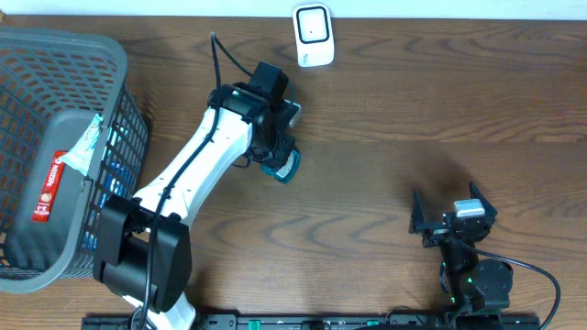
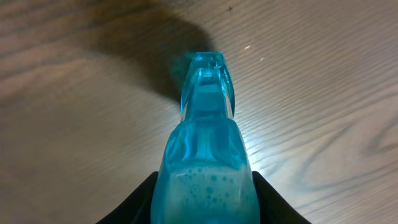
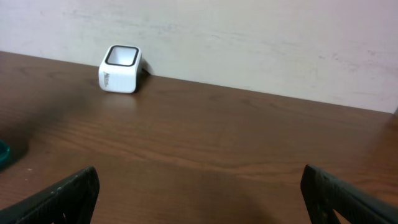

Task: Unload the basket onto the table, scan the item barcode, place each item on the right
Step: 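Carry the spray bottle toward the scanner and hold it near it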

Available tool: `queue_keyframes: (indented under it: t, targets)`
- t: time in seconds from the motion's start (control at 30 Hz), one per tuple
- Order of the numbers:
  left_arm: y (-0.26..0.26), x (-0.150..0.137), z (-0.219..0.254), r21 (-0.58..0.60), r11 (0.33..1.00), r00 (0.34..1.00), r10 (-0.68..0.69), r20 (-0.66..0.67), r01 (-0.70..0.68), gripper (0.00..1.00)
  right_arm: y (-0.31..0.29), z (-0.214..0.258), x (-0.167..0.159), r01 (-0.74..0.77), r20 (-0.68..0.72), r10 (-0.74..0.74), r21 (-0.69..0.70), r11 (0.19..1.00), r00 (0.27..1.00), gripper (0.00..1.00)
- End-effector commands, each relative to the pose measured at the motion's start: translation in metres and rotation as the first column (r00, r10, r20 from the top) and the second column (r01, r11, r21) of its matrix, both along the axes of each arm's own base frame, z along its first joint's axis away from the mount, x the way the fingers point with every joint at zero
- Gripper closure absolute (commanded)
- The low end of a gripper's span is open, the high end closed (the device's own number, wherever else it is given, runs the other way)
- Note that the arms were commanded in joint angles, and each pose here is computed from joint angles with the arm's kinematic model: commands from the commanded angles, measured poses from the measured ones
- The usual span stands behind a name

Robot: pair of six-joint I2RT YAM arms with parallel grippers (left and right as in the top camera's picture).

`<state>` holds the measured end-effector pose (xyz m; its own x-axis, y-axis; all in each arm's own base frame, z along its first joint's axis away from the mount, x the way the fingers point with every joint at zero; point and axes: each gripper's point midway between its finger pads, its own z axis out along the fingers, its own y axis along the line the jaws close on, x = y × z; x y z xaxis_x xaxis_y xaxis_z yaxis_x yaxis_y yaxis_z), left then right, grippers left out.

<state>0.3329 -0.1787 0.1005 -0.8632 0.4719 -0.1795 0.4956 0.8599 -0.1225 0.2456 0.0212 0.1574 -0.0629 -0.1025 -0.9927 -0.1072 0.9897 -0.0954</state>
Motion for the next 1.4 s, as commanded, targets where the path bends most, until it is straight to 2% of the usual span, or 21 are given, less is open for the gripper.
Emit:
queue_keyframes:
  t: [0.0,0.17,0.4,0.47,0.53,0.9,1.13,1.37]
  targets:
    - [0.016,0.006,-0.001,0.113,0.99,0.995,-0.089,0.048,0.083,0.66,0.001,-0.001,0.0,-0.003,0.001,0.003,-0.014,1.0,1.0,0.01]
    - [0.012,0.003,-0.001,0.12,0.984,0.989,-0.141,0.047,0.134,0.56,0.001,-0.001,0.0,-0.003,0.001,0.003,-0.014,1.0,1.0,0.01]
    - [0.017,0.005,-0.001,0.22,0.962,0.98,-0.184,0.077,0.163,0.55,0.001,-0.001,0.0,-0.003,0.001,0.003,-0.014,1.0,1.0,0.01]
    - [0.016,0.005,-0.001,0.22,0.961,0.979,-0.189,0.077,0.168,0.54,0.001,-0.001,0.0,-0.003,0.001,0.003,-0.014,1.0,1.0,0.01]
    - [0.014,0.004,-0.001,0.22,0.96,0.978,-0.194,0.078,0.173,0.48,0.001,-0.001,0.0,-0.003,0.001,0.003,-0.014,1.0,1.0,0.01]
    - [-0.001,0.005,0.0,0.197,0.962,0.972,-0.212,0.105,0.188,0.46,0.001,-0.001,0.0,-0.003,0.001,0.003,-0.014,1.0,1.0,0.01]
    - [-0.017,0.002,0.002,0.191,0.957,0.961,-0.246,0.125,0.22,0.35,0.001,-0.001,0.0,-0.003,0.001,0.003,-0.014,1.0,1.0,0.01]
    - [-0.018,0.005,0.002,0.186,0.959,0.961,-0.242,0.138,0.214,0.33,0.001,-0.001,0.0,-0.003,0.001,0.003,-0.014,1.0,1.0,0.01]
